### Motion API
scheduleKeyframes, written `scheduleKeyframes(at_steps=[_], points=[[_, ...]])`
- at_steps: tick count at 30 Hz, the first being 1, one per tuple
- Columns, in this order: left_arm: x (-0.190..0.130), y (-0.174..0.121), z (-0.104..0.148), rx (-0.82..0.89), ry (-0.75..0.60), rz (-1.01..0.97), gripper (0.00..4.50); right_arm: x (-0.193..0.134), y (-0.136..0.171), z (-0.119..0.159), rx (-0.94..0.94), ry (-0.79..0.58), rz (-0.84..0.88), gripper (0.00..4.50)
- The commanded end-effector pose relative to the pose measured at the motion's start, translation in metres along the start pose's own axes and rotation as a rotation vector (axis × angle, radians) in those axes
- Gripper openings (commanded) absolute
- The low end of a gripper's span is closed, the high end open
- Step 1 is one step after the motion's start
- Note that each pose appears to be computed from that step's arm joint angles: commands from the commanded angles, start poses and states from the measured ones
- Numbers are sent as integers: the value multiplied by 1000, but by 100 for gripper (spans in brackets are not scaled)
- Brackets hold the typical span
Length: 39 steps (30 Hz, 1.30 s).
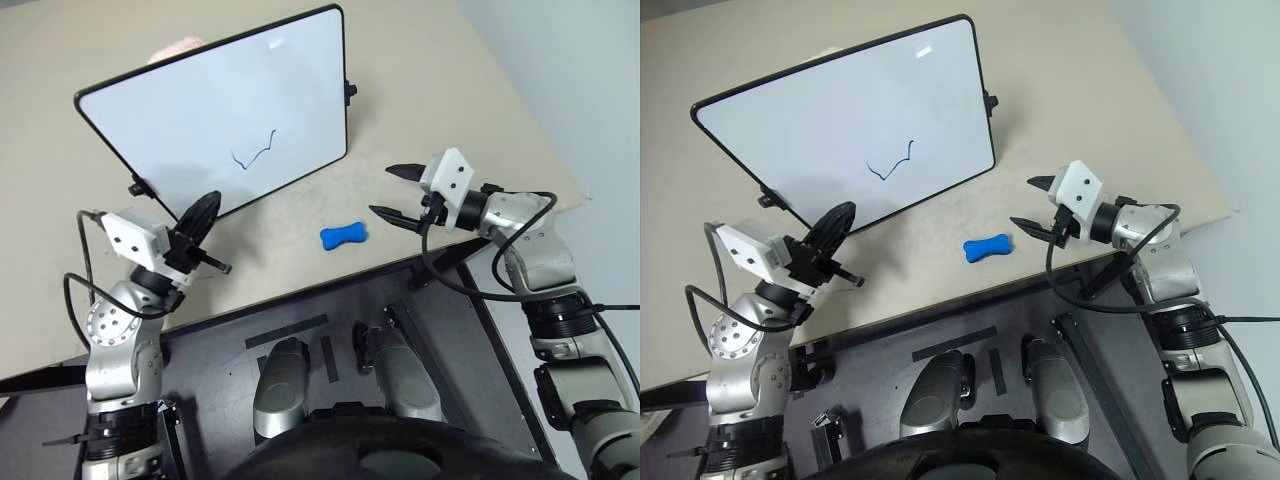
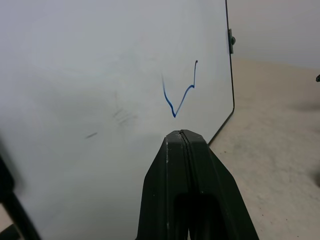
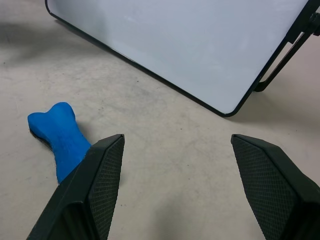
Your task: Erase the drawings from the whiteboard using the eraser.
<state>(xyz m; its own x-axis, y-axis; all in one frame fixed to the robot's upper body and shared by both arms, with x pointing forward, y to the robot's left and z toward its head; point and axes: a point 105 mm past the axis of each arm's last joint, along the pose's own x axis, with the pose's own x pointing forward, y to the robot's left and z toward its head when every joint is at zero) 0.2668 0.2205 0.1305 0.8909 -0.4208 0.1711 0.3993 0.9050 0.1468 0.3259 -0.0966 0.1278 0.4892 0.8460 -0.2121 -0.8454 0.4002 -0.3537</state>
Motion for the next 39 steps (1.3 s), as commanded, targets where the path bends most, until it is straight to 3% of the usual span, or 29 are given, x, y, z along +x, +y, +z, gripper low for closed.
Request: scheduleKeyframes(at_steps=[1, 27, 33, 39], points=[[0, 1, 15, 31, -45, -6, 0, 1, -1, 13, -35, -43, 9, 360], [-5, -1, 13, 40, -48, 22, 0, 9, 6, 26, -64, -49, 137, 360], [-4, -3, 11, 27, -44, 20, 0, 10, 29, 25, -11, -44, 266, 360], [3, -6, 9, 14, -53, 0, 0, 23, 51, 4, 18, 47, 379, 360]])
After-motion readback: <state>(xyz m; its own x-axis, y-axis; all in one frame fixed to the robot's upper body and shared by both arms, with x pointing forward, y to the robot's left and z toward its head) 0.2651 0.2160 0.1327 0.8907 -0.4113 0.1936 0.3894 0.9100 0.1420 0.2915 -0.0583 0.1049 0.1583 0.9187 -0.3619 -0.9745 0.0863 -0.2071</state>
